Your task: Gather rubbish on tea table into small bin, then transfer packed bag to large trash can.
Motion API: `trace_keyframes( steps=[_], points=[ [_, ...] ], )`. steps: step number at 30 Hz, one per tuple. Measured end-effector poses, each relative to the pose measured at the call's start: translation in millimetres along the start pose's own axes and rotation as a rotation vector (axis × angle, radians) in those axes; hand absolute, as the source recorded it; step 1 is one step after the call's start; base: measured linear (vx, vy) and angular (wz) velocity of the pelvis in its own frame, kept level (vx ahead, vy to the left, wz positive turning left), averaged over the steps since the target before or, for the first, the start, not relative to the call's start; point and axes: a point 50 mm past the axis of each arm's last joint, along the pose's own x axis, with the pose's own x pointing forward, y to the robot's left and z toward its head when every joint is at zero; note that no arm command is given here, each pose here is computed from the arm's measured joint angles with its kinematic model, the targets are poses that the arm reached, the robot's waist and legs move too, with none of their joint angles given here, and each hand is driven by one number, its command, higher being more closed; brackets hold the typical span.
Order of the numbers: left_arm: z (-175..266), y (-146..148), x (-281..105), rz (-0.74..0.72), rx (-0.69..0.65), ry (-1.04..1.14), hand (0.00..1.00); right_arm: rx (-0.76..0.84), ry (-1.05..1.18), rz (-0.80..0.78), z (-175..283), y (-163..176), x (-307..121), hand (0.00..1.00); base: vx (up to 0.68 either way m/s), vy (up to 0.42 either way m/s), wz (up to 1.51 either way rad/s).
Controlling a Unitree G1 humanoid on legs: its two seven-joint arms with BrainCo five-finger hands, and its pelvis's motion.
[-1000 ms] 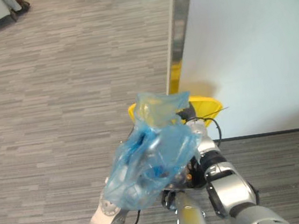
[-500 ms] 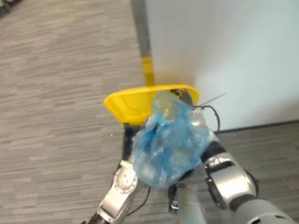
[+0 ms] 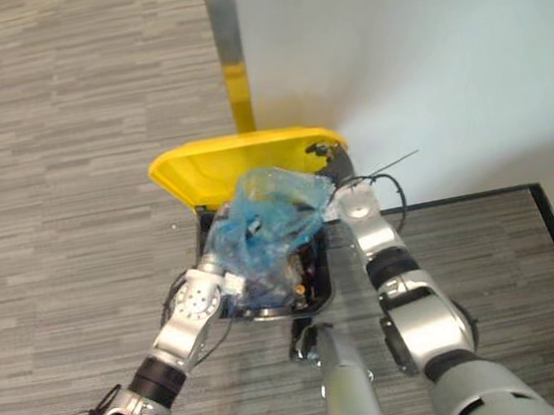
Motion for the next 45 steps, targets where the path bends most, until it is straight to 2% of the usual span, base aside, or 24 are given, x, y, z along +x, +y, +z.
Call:
trace_keyframes(
  steps=[4, 16, 17, 23, 28, 31, 39, 45],
  points=[
    [-9.1, 15.8, -3.1, 0.033, 0.049, 0.033, 1.00, -0.018, -0.025, 0.010, 4.7, 1.3, -0.4, 0.00, 0.00, 0.004, 0.01],
    [-42.0, 34.3, 8.1, 0.009, 0.217, 0.217, 1.00, -0.057, -0.160, 0.074, 34.3, 17.0, -2.2, 0.00, 0.00, -0.004, -0.01],
    [-45.1, 34.1, 8.6, 0.003, 0.238, 0.233, 0.00, -0.063, -0.170, 0.082, 36.2, 18.8, -2.6, 0.00, 0.00, 0.000, 0.00],
    [-44.2, 37.9, 21.6, -0.006, 0.354, 0.252, 0.00, -0.068, -0.242, 0.077, 53.0, 15.1, -3.0, 0.00, 0.00, 0.000, 0.01],
    [-62.1, 33.9, 17.2, -0.071, 0.554, 0.374, 0.00, -0.071, -0.296, 0.077, 69.3, 14.2, -1.4, 0.00, 0.03, 0.013, 0.06],
    [-63.3, 28.1, 17.1, -0.098, 0.610, 0.381, 0.00, -0.095, -0.309, 0.081, 70.8, 14.8, -2.7, 0.00, 0.00, 0.035, 0.12],
    [-58.0, 34.7, 20.2, -0.053, 0.622, 0.371, 0.00, -0.104, -0.329, 0.105, 67.3, 17.6, -10.1, 0.00, 0.01, 0.019, 0.12],
    [-46.2, 34.8, 14.2, 0.032, 0.516, 0.298, 0.00, -0.155, -0.249, 0.120, 34.8, 21.7, -19.3, 0.00, 0.01, 0.029, 0.05]
  ],
)
